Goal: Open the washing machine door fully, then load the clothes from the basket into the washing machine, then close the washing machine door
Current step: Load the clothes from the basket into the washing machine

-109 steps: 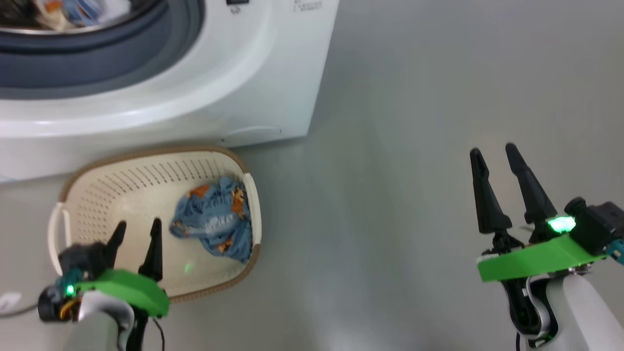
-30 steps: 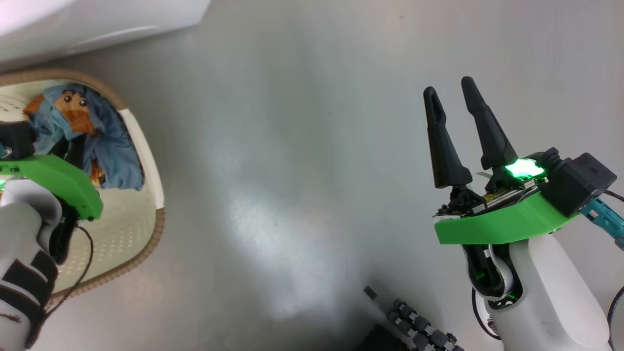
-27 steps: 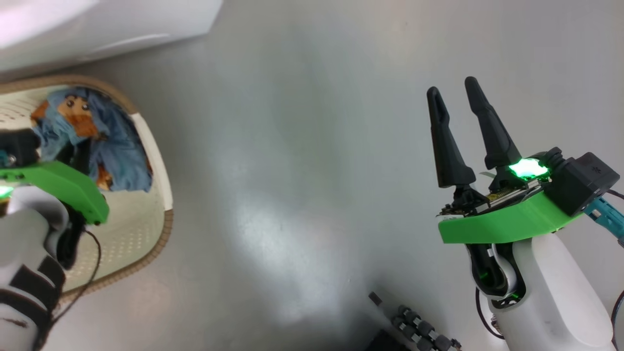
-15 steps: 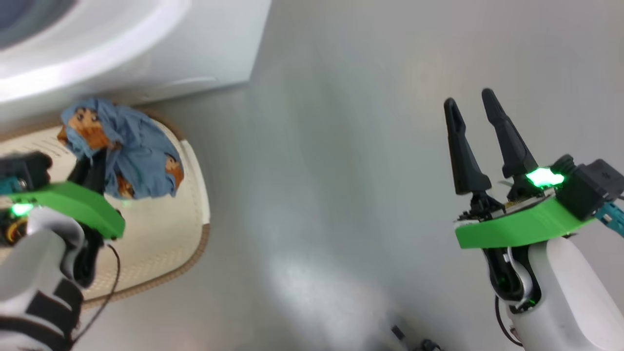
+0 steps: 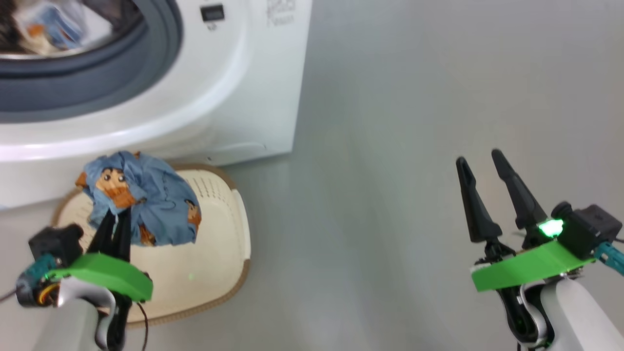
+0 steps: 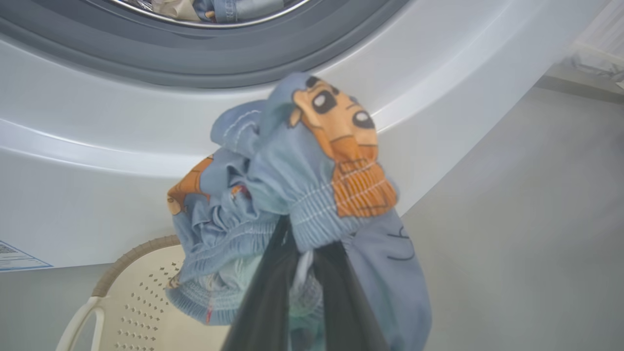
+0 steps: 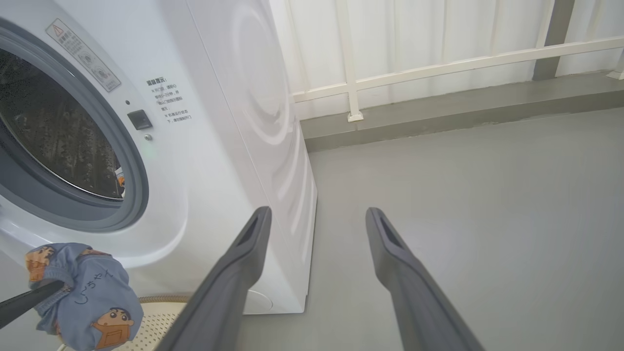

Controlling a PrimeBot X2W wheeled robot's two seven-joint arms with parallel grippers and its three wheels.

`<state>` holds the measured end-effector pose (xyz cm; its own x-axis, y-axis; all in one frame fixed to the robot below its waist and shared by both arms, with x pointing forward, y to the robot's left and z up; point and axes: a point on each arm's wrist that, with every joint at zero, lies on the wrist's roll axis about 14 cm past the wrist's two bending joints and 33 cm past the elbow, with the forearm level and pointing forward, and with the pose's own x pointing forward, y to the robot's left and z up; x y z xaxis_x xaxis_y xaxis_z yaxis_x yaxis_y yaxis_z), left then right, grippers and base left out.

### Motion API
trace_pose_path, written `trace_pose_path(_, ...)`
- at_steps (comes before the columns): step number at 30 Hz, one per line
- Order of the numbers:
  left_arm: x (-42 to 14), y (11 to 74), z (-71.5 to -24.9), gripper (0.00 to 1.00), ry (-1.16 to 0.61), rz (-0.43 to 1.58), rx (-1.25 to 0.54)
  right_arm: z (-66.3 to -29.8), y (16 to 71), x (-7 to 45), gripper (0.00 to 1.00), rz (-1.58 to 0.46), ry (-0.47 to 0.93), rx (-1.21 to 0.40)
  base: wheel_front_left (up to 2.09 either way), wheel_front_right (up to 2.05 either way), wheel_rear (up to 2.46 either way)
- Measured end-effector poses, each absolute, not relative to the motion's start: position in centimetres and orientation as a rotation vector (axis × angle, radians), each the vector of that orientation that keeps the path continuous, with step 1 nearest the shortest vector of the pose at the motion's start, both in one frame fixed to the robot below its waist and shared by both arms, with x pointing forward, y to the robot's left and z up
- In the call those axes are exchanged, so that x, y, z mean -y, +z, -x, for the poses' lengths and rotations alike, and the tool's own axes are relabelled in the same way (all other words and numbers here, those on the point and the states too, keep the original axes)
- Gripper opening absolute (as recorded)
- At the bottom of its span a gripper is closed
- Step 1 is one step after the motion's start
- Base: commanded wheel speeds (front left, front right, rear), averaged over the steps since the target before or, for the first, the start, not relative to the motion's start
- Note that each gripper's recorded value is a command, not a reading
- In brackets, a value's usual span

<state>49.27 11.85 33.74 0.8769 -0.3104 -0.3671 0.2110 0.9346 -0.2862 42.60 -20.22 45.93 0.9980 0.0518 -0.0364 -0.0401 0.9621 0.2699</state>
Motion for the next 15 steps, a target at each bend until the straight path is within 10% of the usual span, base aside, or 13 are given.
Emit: trace_pose_path(15, -15.2, 43.6, -44.4, 0.00, -0.182, 0.182, -0.141, -38.8, 49.5, 19.7, 1.00, -0.283, 0.075, 0.036, 0.00, 0.00, 0.00)
